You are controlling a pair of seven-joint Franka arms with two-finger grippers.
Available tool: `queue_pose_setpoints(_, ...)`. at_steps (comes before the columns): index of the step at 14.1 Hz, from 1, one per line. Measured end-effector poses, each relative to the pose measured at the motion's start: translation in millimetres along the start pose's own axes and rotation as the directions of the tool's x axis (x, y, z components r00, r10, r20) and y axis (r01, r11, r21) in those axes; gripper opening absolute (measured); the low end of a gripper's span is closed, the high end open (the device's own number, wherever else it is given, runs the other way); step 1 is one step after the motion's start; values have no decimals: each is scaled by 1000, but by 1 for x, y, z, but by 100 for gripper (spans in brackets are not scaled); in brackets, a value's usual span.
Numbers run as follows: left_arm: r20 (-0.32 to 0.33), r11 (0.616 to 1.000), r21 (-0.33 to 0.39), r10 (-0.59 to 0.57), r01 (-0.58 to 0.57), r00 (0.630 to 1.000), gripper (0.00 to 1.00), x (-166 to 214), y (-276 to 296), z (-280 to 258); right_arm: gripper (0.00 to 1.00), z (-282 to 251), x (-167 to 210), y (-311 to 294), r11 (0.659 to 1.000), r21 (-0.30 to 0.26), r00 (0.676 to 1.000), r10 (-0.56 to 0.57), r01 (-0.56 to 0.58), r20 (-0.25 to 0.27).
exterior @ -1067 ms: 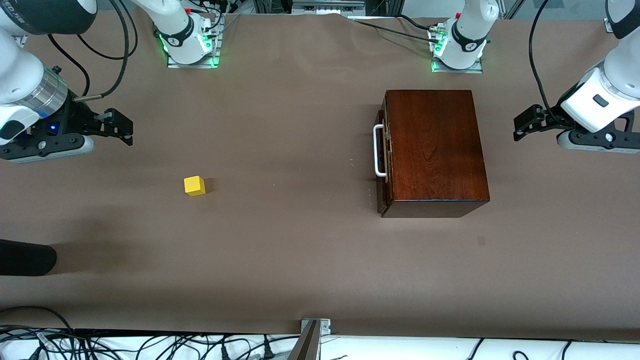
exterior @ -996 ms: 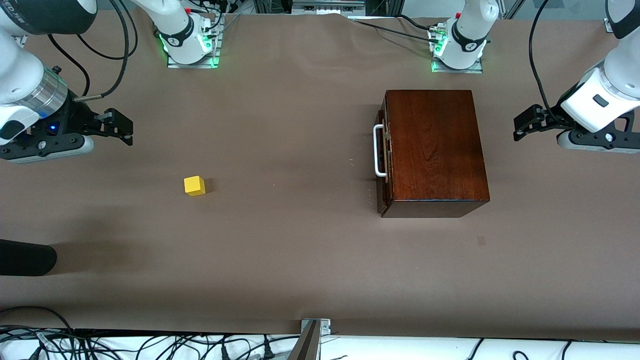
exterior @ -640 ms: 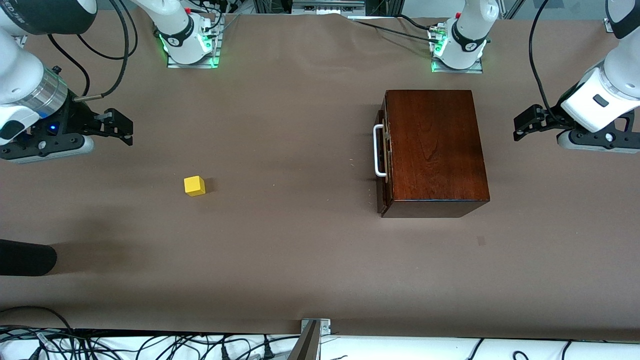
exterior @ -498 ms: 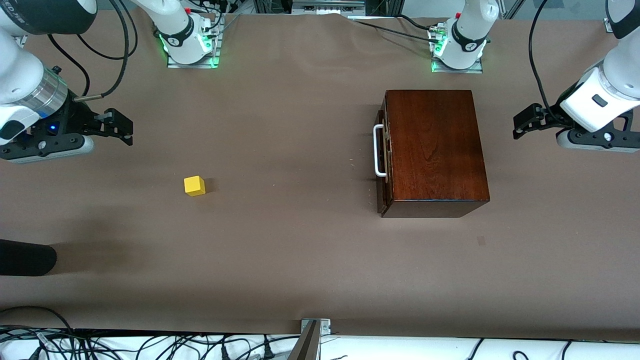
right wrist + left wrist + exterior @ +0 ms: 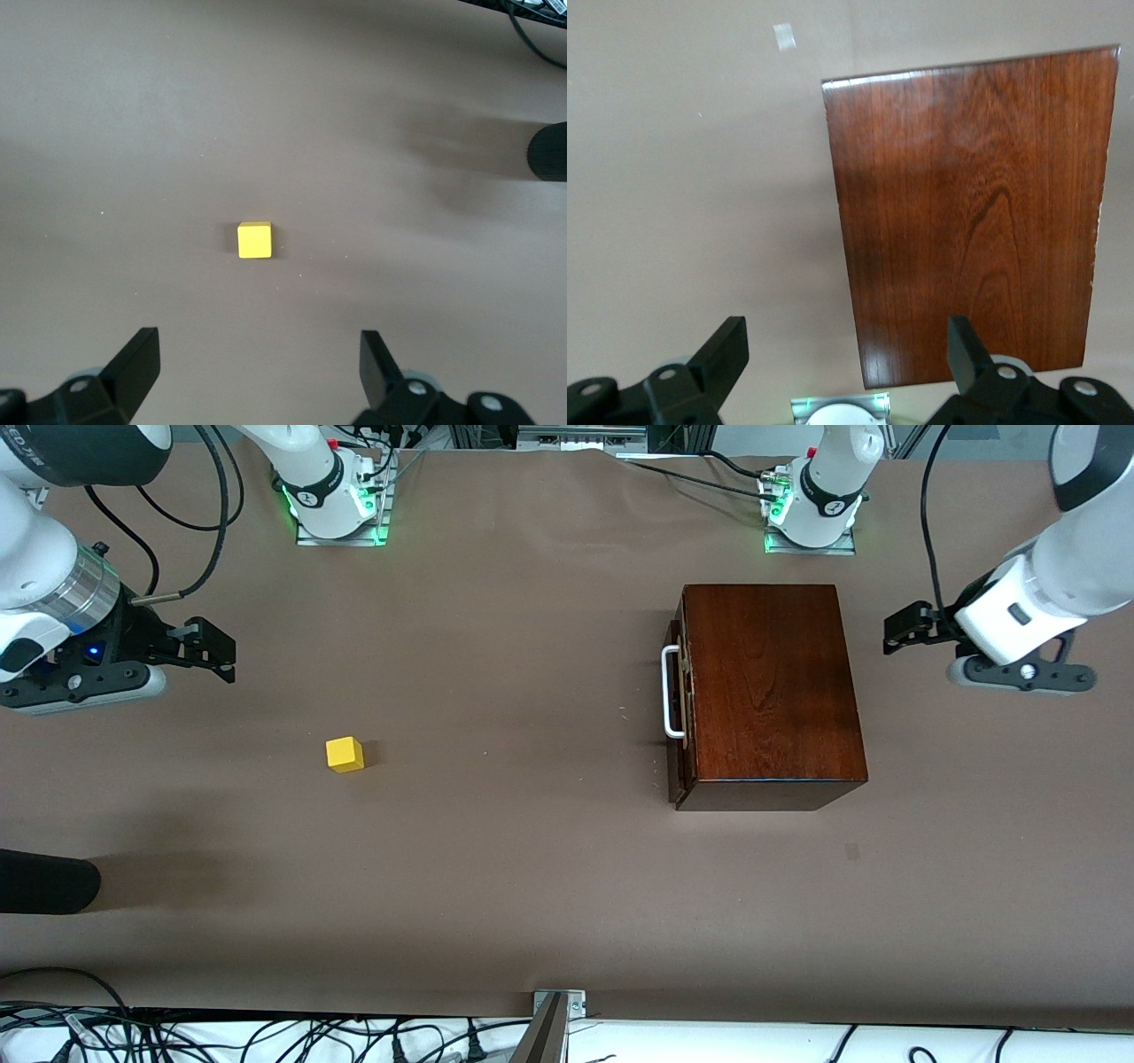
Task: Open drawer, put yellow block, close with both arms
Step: 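Move the left gripper to the white drawer handle of the box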
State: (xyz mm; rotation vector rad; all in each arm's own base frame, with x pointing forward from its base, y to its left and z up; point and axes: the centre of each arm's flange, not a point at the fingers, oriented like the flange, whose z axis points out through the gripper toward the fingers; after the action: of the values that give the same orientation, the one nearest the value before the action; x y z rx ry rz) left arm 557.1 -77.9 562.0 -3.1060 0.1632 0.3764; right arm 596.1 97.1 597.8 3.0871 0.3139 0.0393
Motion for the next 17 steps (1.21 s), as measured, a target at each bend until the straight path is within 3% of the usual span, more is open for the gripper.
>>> queue_pose_setpoints(2,7,1000,12,18,-18,1000,100,3,41,7,100,0,0,0,1000,0,1000,0,0,0)
queue_pose_setpoints(5,-41,1000,26,-7,8,999,100,10,130,23,100,0,0,0,1000,0,1000,0,0,0)
queue_pose_setpoints(11,-69,995,44,-88,91,994,100,27,276,111,100,0,0,0,1000,0,1000,0,0,0)
queue_pose_setpoints(14,-74,988,120,-87,95,993,100,27,316,156,100,0,0,0,1000,0,1000,0,0,0)
queue_pose_setpoints(17,-80,987,118,-100,109,992,100,31,326,180,100,0,0,0,1000,0,1000,0,0,0)
